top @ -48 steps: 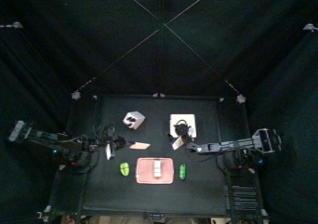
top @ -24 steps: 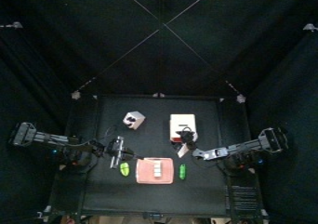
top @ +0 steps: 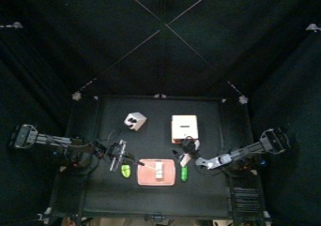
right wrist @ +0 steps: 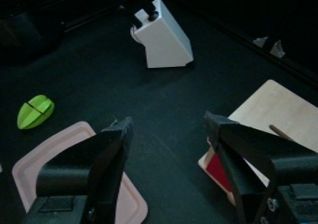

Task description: Grab cleaver with both hands

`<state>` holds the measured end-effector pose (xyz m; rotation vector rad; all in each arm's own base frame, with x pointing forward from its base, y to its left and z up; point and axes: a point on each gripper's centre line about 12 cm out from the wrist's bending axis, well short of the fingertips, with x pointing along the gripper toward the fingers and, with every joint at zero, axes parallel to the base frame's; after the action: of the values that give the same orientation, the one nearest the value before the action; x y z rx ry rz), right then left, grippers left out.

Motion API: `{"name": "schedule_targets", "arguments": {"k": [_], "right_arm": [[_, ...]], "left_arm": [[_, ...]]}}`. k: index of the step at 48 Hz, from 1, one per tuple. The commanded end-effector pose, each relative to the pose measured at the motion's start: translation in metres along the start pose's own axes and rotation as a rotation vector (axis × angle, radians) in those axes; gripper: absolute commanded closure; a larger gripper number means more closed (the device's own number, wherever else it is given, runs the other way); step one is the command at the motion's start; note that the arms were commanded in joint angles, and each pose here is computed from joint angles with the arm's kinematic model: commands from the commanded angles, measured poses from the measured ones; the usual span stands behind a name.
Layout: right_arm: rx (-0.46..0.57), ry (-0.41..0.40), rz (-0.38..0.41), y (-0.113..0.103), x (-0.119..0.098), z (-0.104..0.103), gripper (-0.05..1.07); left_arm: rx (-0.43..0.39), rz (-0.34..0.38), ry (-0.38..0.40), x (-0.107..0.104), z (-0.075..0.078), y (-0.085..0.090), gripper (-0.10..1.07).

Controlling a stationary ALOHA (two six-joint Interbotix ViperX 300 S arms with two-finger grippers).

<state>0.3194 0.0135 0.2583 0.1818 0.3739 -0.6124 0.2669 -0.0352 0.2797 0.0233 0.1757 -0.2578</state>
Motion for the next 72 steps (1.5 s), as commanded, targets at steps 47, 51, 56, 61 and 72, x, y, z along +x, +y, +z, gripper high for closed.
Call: {"name": "schedule_targets", "arguments": {"k": [47, 51, 56, 61, 72], "right_arm": [[0.031, -0.028, 0.009, 0.004, -0.002, 0.014, 0.09], [0.033, -0.029, 0.010, 0.004, -0.002, 0.015, 0.09], [0.035, -0.030, 0.015, 0.006, -0.004, 0.015, 0.09], [0.034, -0.034, 0.032, 0.009, -0.008, 0.016, 0.09], [0.036, -0.063, 0.060, 0.018, -0.022, 0.023, 0.09]], "left_arm": [[0.034, 0.159, -0.228, -0.013, -0.011, 0.020, 0.52], [0.034, 0.157, -0.225, -0.013, -0.012, 0.019, 0.52], [0.031, 0.156, -0.224, -0.013, -0.013, 0.019, 0.52], [0.030, 0.155, -0.226, -0.013, -0.012, 0.018, 0.52], [0.027, 0.155, -0.226, -0.013, -0.012, 0.018, 0.52]]}}
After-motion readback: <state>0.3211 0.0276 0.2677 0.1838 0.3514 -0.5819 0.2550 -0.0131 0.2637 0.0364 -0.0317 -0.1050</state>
